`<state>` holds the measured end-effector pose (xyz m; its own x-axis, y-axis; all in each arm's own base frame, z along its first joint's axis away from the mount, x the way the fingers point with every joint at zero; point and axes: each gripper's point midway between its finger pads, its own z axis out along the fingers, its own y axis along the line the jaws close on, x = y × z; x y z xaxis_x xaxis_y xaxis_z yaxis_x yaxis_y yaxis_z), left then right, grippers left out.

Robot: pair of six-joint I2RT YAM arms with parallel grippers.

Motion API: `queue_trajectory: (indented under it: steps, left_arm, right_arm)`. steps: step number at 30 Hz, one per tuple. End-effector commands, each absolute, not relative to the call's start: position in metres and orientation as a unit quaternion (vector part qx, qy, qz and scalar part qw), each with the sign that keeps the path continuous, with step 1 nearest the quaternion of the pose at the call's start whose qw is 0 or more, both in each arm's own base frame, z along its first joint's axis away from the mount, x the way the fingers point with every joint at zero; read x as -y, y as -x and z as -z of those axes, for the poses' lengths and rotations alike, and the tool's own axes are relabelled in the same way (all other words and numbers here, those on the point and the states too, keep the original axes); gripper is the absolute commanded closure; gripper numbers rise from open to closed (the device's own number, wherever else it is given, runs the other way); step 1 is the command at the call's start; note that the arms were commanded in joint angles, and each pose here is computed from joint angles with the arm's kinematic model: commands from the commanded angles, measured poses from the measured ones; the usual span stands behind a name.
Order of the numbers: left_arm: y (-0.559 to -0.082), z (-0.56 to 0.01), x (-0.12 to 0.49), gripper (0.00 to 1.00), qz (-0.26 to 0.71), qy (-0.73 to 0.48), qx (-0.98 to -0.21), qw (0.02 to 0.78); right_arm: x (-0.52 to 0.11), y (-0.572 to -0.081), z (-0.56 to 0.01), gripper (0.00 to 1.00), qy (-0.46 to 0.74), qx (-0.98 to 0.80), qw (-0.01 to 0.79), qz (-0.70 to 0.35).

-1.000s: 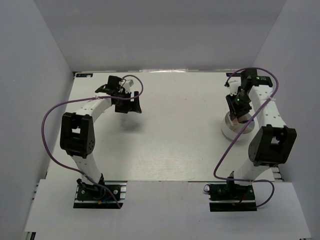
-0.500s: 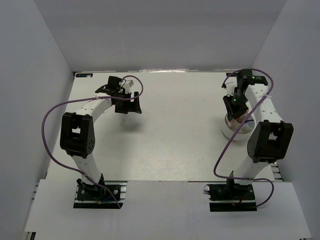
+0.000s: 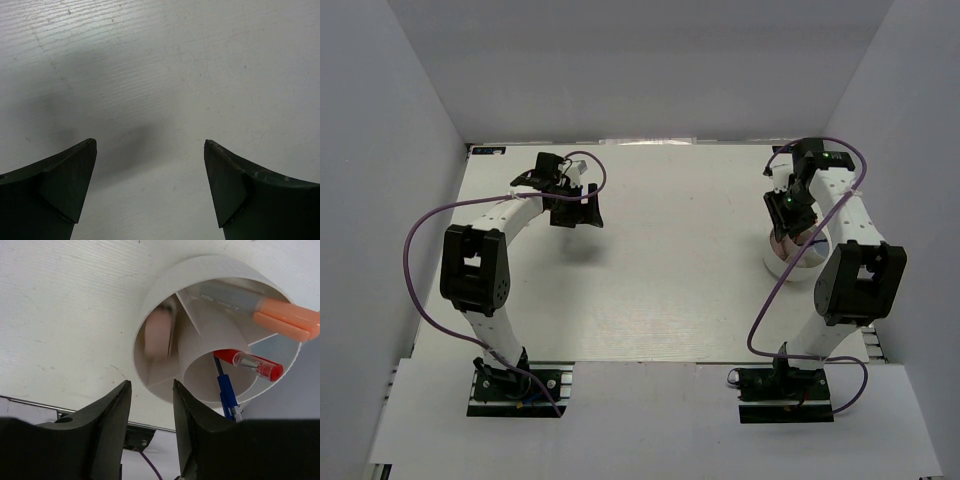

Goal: Sort the stationery into containers
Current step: Place the stationery into the container

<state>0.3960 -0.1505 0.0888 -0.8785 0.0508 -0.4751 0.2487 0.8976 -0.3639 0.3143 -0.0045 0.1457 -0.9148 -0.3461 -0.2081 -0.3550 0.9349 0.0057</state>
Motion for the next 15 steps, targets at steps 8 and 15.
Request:
queue_trajectory:
  steps: [8,15]
  left_arm:
    - [-0.394,-0.111,0.155,0.02,0.222,-0.088,-0.935,0.263]
    - [-0.387,-0.135,0.152,0.02,0.241,-0.101,-0.923,0.283]
  right_arm:
    - [-0.012,-0.324,-0.190,0.43,0.199,-0.964,0.167,-0.049]
    - [-0.052,-0.340,-0.288,0.38,0.282,-0.895,0.323,-0.122]
